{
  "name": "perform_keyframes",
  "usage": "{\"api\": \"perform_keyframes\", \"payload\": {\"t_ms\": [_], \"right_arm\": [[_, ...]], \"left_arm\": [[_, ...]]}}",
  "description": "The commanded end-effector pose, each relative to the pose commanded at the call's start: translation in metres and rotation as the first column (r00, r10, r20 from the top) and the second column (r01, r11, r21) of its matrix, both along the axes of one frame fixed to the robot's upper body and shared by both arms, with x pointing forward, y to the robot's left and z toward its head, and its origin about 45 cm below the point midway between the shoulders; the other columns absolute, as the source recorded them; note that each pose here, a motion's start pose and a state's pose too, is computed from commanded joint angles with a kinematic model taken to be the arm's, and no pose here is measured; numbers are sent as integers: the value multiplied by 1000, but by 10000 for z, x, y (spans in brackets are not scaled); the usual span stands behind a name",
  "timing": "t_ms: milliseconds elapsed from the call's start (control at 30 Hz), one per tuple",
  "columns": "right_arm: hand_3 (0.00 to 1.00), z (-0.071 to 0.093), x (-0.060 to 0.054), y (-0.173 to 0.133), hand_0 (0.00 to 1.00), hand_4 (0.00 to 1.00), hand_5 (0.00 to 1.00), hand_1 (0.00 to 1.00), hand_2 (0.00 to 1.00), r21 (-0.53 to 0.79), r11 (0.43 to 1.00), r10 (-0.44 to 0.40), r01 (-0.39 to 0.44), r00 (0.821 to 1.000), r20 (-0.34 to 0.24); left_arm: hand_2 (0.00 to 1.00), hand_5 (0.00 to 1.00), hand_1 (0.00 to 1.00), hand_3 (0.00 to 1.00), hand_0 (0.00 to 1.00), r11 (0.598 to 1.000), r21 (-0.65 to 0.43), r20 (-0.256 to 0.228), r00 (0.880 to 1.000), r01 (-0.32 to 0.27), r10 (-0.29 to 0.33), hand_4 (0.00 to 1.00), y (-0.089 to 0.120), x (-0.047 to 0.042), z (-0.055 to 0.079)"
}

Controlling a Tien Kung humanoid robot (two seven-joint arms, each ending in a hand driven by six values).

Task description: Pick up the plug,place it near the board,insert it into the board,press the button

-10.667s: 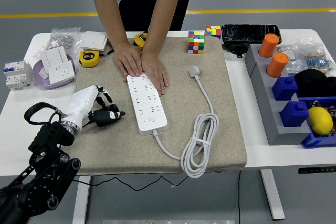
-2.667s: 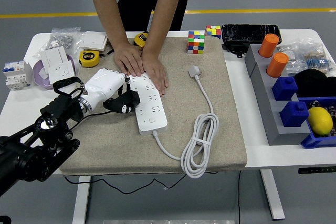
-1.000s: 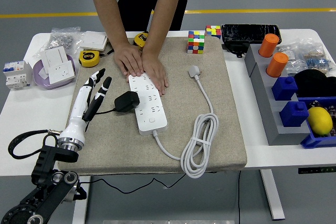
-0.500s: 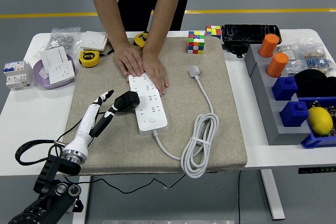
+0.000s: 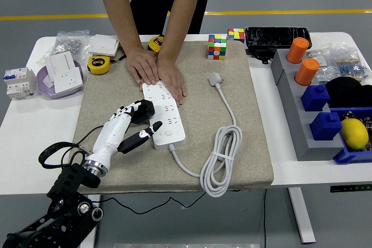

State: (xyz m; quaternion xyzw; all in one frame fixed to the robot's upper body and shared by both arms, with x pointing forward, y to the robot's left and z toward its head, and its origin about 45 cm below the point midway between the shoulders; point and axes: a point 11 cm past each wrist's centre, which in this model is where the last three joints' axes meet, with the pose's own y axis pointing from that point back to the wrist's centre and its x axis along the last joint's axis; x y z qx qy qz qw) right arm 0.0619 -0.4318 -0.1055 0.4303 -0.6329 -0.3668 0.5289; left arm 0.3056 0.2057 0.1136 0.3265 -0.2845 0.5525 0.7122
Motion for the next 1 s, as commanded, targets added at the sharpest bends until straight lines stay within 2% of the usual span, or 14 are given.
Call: {"api": "perform_keyframes", "payload": {"t_ms": [367, 533, 733, 1000], "right_arm": [[751, 0, -5, -3, 797, 998, 978, 703, 711, -1, 1000, -2, 2, 1000, -3], [752, 1, 6, -1, 796, 998, 979, 702, 711, -1, 1000, -2, 2, 1000, -1], [751, 4, 12, -7, 796, 998, 979, 702, 711, -3, 1000, -1, 1, 1000, -1], [751, 9, -1, -24, 796, 998, 980, 703, 711, -6, 1000, -1, 1, 1000, -4]], "left_arm": [[951, 998, 994, 934, 998, 997, 55, 16, 998, 58, -59, 998, -161, 101, 48], [951, 998, 995, 934, 998, 989, 102, 13, 994, 103, -105, 998, -252, 160, 63], [952, 998, 994, 933, 998, 983, 140, 25, 992, 121, -126, 998, -294, 206, 102], [951, 998, 995, 932, 998, 975, 181, 15, 990, 132, -137, 998, -297, 184, 66]]}}
